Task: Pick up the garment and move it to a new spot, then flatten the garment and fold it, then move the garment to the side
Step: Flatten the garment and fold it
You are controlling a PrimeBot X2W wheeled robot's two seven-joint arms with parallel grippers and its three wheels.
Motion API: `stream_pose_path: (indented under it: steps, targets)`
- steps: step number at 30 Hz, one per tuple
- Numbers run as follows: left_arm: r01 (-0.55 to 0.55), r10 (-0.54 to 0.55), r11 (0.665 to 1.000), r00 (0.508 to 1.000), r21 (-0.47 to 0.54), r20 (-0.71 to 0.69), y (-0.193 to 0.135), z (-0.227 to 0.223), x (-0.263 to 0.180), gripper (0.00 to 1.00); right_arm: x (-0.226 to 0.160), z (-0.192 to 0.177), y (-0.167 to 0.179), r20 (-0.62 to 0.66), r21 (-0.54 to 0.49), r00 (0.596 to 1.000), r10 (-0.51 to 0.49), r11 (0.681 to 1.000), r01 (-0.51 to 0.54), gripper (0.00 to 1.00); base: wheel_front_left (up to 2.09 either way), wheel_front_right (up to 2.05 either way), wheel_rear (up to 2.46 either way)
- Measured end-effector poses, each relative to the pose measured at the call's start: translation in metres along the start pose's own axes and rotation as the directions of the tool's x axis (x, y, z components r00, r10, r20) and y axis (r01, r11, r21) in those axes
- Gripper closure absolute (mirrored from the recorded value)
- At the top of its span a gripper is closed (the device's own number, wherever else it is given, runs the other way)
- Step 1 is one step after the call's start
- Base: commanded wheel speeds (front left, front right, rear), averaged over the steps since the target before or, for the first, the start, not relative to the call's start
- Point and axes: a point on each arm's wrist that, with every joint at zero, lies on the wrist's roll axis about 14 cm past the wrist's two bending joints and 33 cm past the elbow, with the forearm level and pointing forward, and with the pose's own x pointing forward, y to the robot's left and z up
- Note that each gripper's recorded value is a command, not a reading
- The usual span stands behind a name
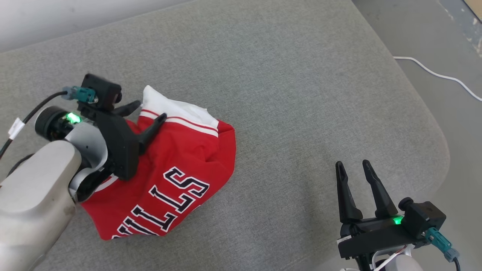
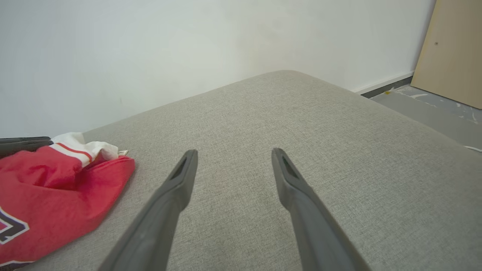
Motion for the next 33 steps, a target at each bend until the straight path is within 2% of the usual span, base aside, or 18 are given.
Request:
stream_pose_path:
  steps: [3,4,5,10,19,26,33]
  targets:
    - [0.013,-0.014,0.999,0.999,-0.042,-0.030,-0.003,-0.011,0.005,0.00,-0.001,0.000,-0.003,-0.001,-0.002,1.000,-0.010,1.000,0.010,0.00,0.00,0.00,0.00]
    - [0.022,-0.024,0.998,0.999,-0.057,-0.034,-0.006,-0.013,0.006,0.24,-0.001,0.000,-0.004,-0.001,-0.003,1.000,-0.012,1.000,0.012,0.00,0.00,0.00,0.00]
    - [0.025,-0.028,0.998,0.999,-0.056,-0.039,-0.007,-0.015,0.006,1.00,-0.001,0.000,-0.004,0.000,-0.003,1.000,-0.013,1.000,0.013,0.00,0.00,0.00,0.00]
    - [0.013,-0.013,1.000,1.000,-0.026,-0.004,-0.003,-0.006,0.004,1.00,-0.001,0.001,-0.004,0.003,-0.009,1.000,-0.011,1.000,0.011,0.00,0.00,0.00,0.00]
    - [-0.100,0.089,0.994,0.976,0.049,0.197,0.028,0.052,-0.022,1.00,0.002,-0.001,0.009,-0.001,-0.018,0.999,0.034,0.999,-0.034,0.00,0.00,0.00,0.00]
    - [-0.235,0.192,0.969,0.909,0.073,0.369,0.062,0.108,-0.070,1.00,0.008,-0.002,0.026,0.004,-0.025,0.996,0.090,0.996,-0.090,0.00,0.00,0.00,0.00]
    - [-0.355,0.261,0.928,0.838,0.116,0.478,0.084,0.140,-0.123,1.00,0.014,-0.006,0.045,-0.004,-0.030,0.989,0.147,0.989,-0.147,0.00,0.00,0.00,0.00]
